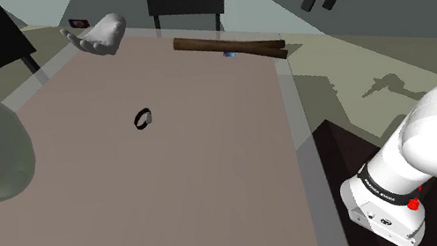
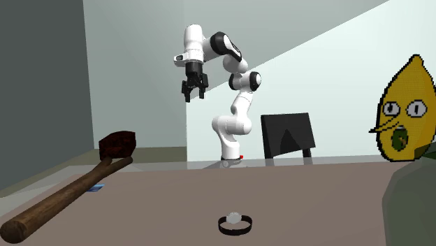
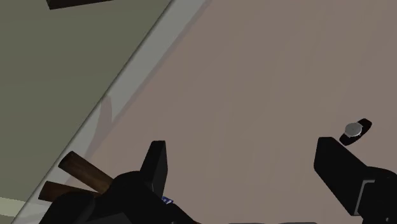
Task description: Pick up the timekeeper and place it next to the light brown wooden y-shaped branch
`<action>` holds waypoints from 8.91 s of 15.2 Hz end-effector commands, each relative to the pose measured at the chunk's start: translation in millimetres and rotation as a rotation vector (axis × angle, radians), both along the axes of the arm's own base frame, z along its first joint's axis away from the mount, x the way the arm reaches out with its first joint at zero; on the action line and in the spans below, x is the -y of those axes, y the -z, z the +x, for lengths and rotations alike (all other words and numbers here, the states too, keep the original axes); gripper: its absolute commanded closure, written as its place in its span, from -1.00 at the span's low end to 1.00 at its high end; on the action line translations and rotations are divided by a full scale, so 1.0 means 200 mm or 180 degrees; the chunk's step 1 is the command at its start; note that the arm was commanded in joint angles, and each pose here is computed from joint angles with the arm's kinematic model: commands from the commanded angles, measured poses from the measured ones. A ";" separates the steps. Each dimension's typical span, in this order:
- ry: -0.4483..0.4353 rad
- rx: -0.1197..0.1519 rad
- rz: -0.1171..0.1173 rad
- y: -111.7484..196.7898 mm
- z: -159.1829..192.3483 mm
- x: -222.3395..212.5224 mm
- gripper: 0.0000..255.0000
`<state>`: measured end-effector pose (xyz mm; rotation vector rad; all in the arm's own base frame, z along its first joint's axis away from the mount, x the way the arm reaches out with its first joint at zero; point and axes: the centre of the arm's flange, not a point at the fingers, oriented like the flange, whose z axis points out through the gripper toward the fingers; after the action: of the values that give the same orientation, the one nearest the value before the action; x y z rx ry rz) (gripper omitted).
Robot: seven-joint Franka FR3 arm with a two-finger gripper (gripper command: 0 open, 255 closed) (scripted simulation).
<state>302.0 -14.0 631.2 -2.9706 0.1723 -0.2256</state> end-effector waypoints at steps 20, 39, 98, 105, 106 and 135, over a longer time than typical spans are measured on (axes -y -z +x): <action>0.0381 -0.0262 -0.0135 0.53 0.73 -0.95 -1.00; 0.0739 -0.0508 -0.0261 1.14 1.47 -1.74 -1.00; 0.0739 -0.0508 -0.0261 0.70 1.22 -1.14 1.00; 0.0739 -0.0508 -0.0261 0.70 1.04 -0.71 1.00; 0.0739 -0.0508 -0.0261 0.70 1.02 -0.65 1.00; 0.0739 -0.0508 -0.0261 1.23 0.77 -0.06 1.00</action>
<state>455.3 -2.1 390.3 -3.0461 0.5412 -0.0210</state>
